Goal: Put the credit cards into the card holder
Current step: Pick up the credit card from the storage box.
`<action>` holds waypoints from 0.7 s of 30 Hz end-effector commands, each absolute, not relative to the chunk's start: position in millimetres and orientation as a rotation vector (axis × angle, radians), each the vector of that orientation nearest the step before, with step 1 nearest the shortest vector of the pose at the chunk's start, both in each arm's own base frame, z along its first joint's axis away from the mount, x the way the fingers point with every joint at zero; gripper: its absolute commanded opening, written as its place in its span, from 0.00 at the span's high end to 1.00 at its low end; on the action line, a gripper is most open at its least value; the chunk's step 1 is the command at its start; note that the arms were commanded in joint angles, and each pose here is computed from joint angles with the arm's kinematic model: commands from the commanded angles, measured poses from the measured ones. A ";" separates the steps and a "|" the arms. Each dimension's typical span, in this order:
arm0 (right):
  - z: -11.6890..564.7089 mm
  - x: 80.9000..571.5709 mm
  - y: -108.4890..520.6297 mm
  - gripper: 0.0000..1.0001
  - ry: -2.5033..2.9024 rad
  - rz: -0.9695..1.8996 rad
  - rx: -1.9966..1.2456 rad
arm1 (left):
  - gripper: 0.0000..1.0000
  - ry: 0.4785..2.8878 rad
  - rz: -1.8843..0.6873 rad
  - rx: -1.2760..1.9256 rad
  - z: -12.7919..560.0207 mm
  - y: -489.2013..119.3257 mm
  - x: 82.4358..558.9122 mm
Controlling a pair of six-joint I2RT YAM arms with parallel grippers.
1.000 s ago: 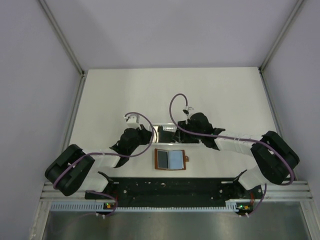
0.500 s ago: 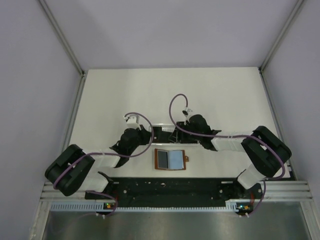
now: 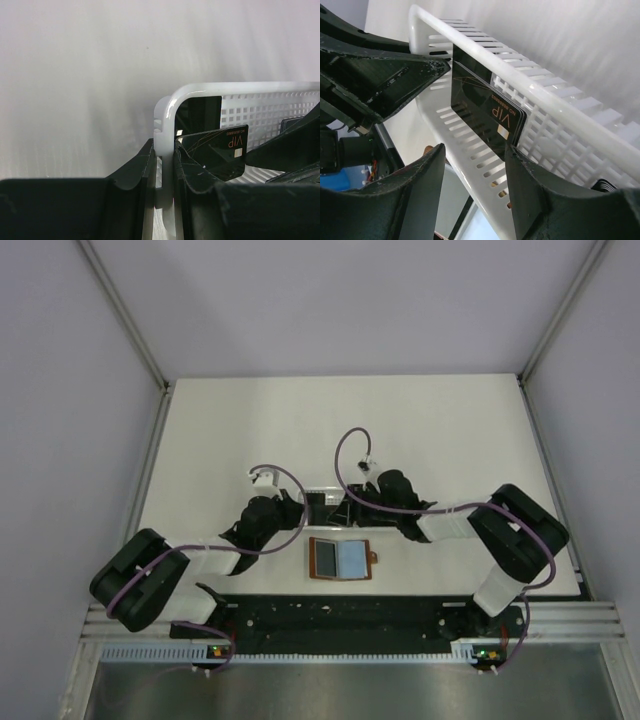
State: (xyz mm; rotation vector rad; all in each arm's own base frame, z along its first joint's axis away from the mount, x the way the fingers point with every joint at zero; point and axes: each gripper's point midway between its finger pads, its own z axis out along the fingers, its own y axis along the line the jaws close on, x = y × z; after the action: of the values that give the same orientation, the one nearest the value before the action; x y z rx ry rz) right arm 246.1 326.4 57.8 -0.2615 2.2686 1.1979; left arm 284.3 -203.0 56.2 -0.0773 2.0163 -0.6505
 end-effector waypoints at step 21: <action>79.5 267.9 314.2 0.51 2.157 1.071 -0.268 | 1.00 1.904 -0.759 -0.098 88.4 -216.9 291.8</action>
State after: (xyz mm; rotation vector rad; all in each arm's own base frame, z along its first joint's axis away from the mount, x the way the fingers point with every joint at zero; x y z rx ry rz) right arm 249.4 329.3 66.8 -0.2710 2.2230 1.2148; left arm 283.5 -204.8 56.8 -0.0764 2.0171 -0.6638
